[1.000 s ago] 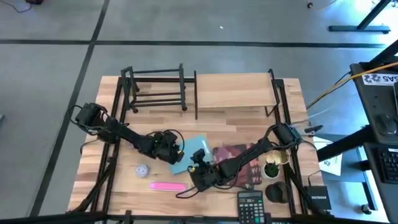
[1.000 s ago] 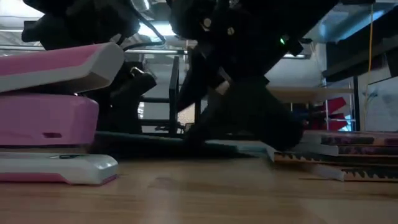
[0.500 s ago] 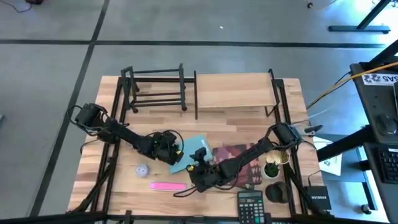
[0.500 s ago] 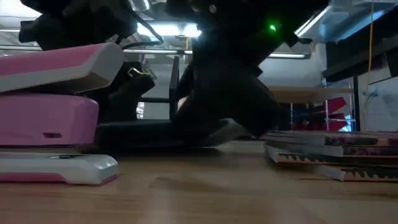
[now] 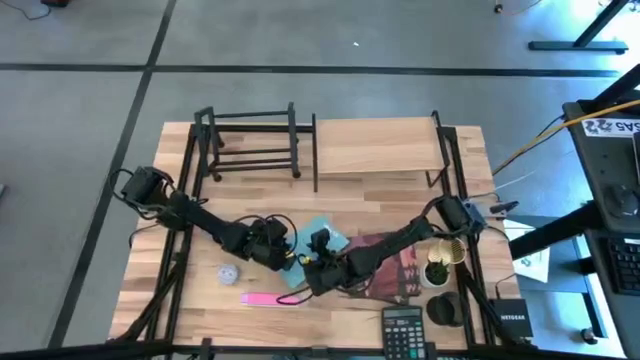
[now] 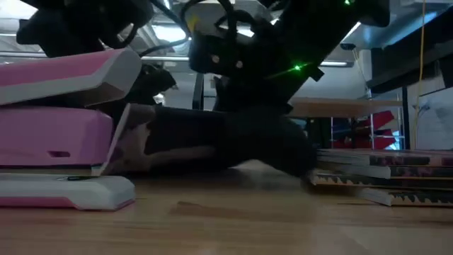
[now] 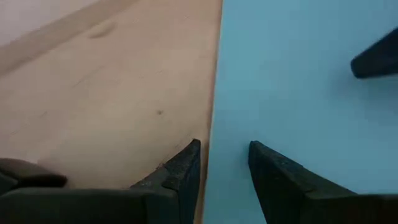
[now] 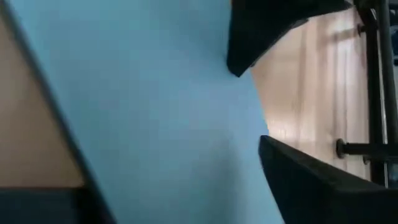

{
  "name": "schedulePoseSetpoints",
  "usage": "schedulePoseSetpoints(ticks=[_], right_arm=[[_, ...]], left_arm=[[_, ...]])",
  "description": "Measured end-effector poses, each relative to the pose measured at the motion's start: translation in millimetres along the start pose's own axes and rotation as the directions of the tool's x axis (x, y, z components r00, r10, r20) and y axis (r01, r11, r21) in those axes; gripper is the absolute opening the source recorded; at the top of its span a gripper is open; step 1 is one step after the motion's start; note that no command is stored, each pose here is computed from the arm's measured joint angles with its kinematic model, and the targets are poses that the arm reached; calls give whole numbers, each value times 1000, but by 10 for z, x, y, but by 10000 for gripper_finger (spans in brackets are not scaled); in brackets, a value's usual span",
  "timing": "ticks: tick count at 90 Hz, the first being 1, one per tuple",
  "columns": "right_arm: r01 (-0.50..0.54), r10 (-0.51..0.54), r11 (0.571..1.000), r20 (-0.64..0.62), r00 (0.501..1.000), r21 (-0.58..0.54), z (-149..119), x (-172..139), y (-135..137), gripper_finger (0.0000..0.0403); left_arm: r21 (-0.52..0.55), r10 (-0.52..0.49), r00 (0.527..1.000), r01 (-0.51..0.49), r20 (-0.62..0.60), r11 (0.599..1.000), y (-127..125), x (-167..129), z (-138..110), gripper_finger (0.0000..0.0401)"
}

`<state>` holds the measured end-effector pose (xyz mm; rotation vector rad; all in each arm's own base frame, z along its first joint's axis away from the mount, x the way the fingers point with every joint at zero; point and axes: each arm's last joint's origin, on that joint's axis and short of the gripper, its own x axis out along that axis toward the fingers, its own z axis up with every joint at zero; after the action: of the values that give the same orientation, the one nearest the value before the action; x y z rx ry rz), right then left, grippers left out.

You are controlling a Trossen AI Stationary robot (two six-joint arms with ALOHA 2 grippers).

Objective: Stock shelves
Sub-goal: Stack the blue book on top of the brown book

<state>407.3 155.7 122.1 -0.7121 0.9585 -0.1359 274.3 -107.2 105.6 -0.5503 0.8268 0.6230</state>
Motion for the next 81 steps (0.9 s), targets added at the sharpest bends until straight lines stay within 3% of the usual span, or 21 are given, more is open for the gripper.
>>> schedulePoseSetpoints(ticks=[14, 18, 32, 41, 51, 60, 71, 81], right_arm=[[-27, 26, 998, -10, 1000, -53, -3, -91, -8, 44], [-28, 28, 998, -8, 1000, -64, 3, -122, -18, 19], [-10, 9, 996, -13, 1000, -94, 15, -409, -201, 7], [19, -18, 997, 11, 1000, -78, 30, -715, -423, 5], [30, -28, 997, 21, 999, -77, -23, -1079, -683, 4], [29, -28, 991, 11, 1000, -128, -127, -1367, -898, 2], [-20, 13, 983, -38, 999, -184, -266, -1631, -1077, 2], [-78, 57, 984, -130, 990, -158, -344, -1722, -1156, 1]], left_arm=[[10, 17, 998, -17, 56, 1000, 4, -30, 24, 119], [30, 13, 997, -15, 74, 999, -2, -62, 50, 119], [165, 29, 993, -47, 111, 985, 12, -253, 173, 119], [190, 27, 975, -70, 222, 979, -58, -535, 370, 119], [224, 45, 915, -146, 400, 964, -114, -833, 538, 119], [198, 12, 840, -142, 543, 970, -197, -1124, 688, 119], [280, -125, 789, -62, 602, 958, -366, -1309, 763, 119], [505, -346, 725, -2, 595, 863, -599, -1427, 739, 119]])
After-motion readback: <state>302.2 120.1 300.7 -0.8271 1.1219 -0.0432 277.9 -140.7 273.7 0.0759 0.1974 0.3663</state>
